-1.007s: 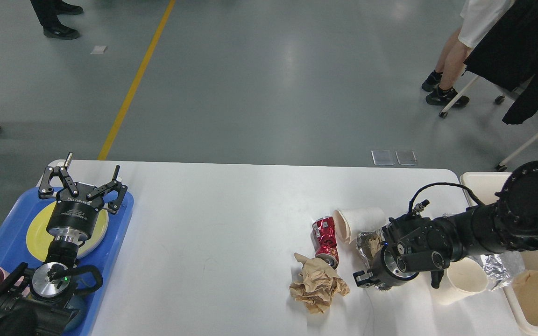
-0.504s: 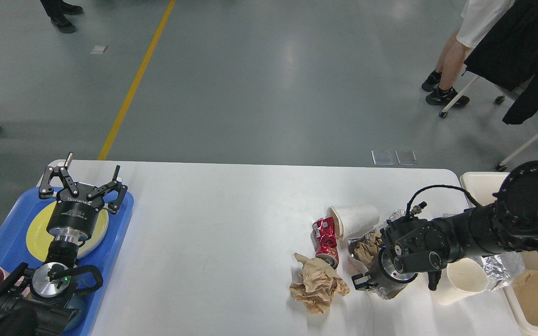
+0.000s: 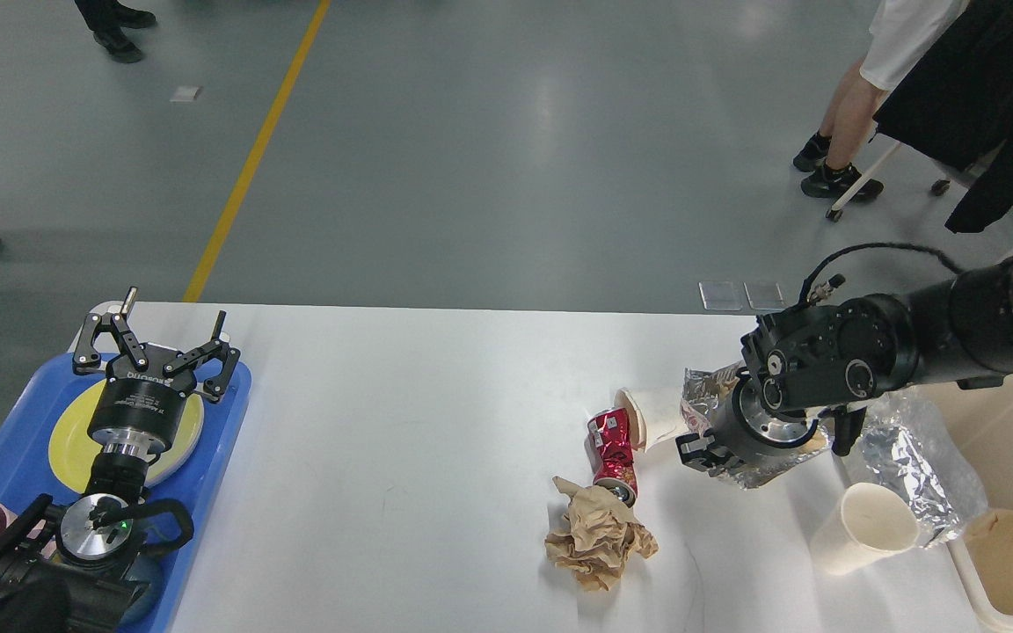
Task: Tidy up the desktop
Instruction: 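Lift the foil wrapper and carry it into the white bin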
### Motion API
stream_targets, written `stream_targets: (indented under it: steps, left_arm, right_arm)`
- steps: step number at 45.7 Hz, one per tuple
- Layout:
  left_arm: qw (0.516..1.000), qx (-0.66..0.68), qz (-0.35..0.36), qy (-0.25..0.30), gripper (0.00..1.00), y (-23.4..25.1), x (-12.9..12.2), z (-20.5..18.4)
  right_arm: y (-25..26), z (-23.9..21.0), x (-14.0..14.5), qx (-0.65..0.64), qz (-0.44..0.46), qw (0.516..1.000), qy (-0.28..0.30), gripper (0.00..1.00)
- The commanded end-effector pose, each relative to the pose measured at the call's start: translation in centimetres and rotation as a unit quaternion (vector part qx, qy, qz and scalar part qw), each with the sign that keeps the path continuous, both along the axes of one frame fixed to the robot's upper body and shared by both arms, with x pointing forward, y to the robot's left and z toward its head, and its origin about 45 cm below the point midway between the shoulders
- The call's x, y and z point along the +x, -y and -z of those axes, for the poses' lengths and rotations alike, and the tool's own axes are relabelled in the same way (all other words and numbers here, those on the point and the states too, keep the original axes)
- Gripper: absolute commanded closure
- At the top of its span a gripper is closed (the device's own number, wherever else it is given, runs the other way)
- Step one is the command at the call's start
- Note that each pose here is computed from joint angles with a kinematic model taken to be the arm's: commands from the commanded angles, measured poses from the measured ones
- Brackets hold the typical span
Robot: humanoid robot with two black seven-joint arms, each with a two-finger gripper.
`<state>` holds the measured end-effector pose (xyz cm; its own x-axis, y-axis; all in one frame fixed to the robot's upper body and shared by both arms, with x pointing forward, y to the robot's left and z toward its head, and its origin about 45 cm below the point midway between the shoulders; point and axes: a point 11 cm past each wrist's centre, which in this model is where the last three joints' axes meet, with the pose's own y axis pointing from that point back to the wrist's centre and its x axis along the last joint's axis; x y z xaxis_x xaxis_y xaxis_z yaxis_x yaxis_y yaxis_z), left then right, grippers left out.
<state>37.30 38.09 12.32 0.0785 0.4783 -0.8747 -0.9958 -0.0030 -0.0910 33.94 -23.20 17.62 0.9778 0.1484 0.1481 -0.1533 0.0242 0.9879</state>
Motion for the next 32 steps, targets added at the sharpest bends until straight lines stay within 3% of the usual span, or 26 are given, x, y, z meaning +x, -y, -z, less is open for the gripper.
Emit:
stream_targets:
  steps: [1,14,32]
  left_arm:
    - [1.0,0.0,0.001,0.0,0.03,0.0,0.0,0.0]
    - [1.0,0.0,0.0,-0.001,0.03,0.0,0.0,0.0]
    - [1.0,0.001,0.0,0.0,0.03,0.0,0.0,0.0]
  right_arm:
    - [0.1,-4.5,1.2,-0.022,-0.006,1.0,0.007,1.0]
    - [3.0,-14.4,1.3,-0.058,0.015,0.998,0.006,1.0]
    - [8.6,-17.7,-0.6,-0.02,0.133,0.991,0.014,1.0]
